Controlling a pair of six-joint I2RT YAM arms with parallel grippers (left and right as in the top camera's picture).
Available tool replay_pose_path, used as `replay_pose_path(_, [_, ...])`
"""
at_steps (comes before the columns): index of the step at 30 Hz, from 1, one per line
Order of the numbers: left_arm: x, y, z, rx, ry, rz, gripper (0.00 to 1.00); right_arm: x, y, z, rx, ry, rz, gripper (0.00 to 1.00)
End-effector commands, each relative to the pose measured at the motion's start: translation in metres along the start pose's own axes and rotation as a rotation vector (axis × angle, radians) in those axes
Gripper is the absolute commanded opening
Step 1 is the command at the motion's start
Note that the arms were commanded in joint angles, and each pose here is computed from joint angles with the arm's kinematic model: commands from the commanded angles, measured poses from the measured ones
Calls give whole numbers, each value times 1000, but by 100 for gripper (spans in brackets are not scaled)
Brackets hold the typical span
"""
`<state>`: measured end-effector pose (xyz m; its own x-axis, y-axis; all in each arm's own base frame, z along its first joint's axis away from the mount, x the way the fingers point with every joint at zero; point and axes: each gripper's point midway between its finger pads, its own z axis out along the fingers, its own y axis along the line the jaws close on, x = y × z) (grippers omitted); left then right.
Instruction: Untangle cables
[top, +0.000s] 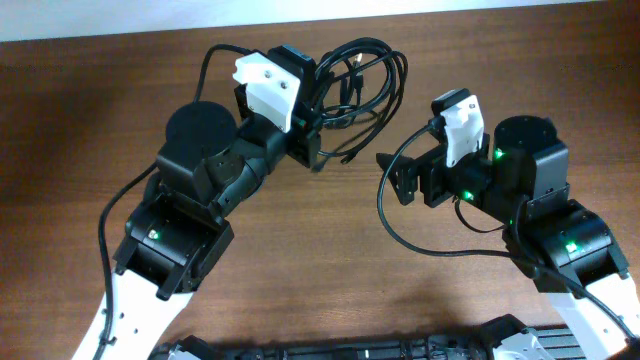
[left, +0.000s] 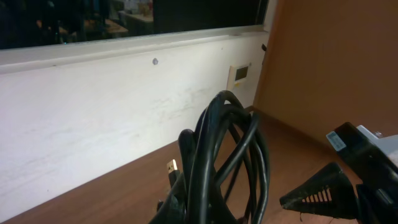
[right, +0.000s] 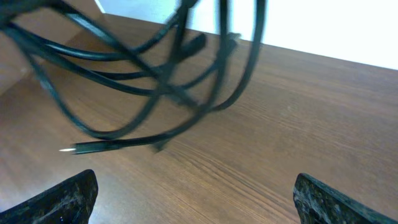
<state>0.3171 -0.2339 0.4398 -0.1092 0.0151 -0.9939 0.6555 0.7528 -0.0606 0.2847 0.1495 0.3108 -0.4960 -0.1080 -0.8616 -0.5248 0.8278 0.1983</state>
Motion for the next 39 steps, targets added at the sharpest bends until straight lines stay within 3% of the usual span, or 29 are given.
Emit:
replay_pose_path(1, [-12, 2, -4, -16, -36, -5, 0, -10, 14, -2, -65, -30, -45, 99])
replay_pose_path(9, [-13, -19, -5, 105, -39, -13, 0, -22, 11, 0, -54, -76, 8, 99])
replay_pose_path(13, [-17, -41, -9, 233, -52, -4, 0, -20, -17, 6, 90, -70, 135, 99])
replay_pose_path(21, [-25, -43, -19, 237, -74, 4, 0, 0, -54, 14, 290, -8, 219, 99])
replay_pose_path(39, [-65, 6, -67, -100, -216, 36, 0, 30, -68, 7, 392, 105, 233, 99])
